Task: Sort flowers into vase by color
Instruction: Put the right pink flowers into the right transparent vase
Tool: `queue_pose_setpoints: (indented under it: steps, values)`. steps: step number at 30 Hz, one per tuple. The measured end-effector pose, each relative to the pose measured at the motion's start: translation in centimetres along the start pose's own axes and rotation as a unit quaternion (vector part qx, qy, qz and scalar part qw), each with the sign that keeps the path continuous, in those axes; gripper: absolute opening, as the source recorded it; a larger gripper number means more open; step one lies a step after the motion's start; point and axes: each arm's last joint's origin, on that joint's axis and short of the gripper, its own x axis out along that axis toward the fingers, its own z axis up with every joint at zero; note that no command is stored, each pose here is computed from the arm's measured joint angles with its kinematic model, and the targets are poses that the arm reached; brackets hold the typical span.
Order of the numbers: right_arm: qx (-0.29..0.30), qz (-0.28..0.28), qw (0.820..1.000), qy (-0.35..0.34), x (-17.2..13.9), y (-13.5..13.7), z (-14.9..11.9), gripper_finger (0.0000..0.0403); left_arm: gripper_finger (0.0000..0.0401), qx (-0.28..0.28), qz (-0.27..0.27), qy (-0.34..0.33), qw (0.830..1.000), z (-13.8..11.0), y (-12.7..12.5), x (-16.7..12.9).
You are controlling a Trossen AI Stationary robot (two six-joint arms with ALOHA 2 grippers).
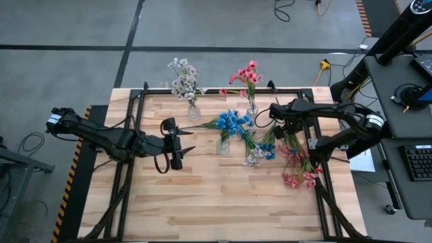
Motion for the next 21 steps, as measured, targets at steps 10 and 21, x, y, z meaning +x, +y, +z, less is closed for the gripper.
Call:
queue_pose_setpoints:
  steps: [10,21]
  values:
    - [0.029,0.109,0.986,-0.121,-5.7,-1.5,-2.2,0.0013,0.0227,-0.002,0.0,0.0,1.0,0.0,0.0,0.0]
    - [0.01,0.246,0.942,-0.226,-12.4,-3.2,-5.3,0.0013,0.0227,-0.02,0.0,-0.016,1.0,0.3,0.0,0.0]
